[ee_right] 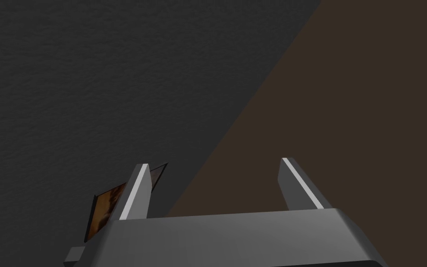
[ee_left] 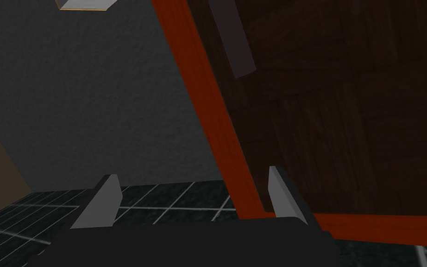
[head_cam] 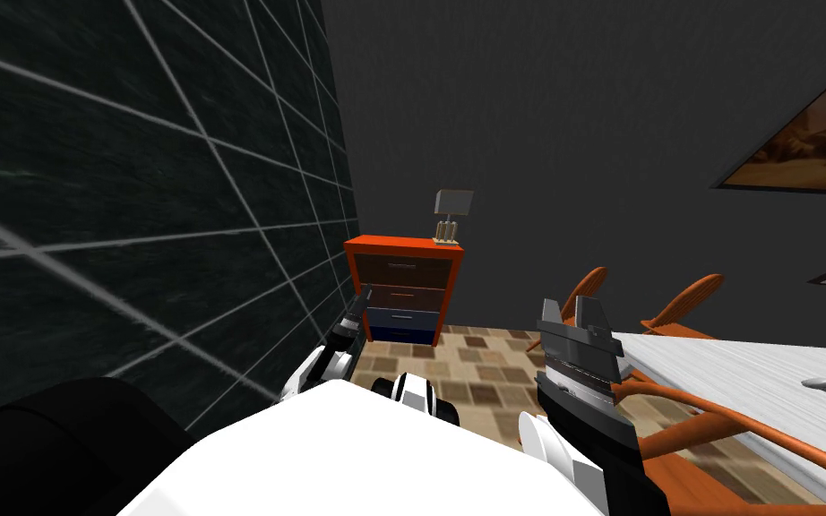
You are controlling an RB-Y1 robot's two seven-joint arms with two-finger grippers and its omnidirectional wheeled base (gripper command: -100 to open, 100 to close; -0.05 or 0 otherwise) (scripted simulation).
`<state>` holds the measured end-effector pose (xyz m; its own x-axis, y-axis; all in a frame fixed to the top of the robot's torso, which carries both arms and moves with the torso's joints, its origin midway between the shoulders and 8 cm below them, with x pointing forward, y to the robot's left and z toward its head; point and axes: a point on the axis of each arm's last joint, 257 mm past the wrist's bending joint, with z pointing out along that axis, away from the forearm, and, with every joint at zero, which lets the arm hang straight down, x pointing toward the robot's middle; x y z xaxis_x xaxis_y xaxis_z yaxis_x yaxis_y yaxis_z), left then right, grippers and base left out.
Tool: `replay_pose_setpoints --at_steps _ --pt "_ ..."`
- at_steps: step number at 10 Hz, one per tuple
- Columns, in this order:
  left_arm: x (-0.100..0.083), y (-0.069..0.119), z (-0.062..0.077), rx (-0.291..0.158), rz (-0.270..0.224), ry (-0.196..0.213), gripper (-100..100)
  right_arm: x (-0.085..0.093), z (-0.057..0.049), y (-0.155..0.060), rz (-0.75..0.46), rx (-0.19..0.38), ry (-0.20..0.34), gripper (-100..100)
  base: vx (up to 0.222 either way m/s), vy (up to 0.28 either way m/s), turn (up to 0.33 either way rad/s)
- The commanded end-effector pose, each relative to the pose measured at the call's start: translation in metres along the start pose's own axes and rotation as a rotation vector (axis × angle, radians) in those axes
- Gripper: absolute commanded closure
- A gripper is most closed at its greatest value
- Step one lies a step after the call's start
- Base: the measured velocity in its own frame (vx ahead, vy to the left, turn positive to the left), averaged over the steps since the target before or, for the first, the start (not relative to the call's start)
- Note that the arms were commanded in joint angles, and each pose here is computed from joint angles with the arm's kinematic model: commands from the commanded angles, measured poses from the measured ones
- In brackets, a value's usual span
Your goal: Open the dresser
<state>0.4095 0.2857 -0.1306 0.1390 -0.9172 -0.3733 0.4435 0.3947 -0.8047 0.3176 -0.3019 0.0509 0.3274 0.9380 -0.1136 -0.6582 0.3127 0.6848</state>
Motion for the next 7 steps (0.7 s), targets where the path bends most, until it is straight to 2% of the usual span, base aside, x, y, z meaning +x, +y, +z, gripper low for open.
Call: replay_pose_setpoints --at_steps 1,4,7 --pt "0.003 0.021 -0.009 -0.036 -0.001 0.006 -100 0.000 0.000 0.000 0.000 0.000 0.000 0 0.079 -0.008 0.001" --pt "0.007 0.047 -0.021 -0.080 -0.004 0.010 -100 0.000 0.000 0.000 0.000 0.000 0.000 0 0.063 -0.012 0.001" --pt "0.009 0.062 -0.029 -0.107 -0.006 0.013 -100 0.000 0.000 0.000 0.000 0.000 0.000 0 0.058 -0.007 0.001"
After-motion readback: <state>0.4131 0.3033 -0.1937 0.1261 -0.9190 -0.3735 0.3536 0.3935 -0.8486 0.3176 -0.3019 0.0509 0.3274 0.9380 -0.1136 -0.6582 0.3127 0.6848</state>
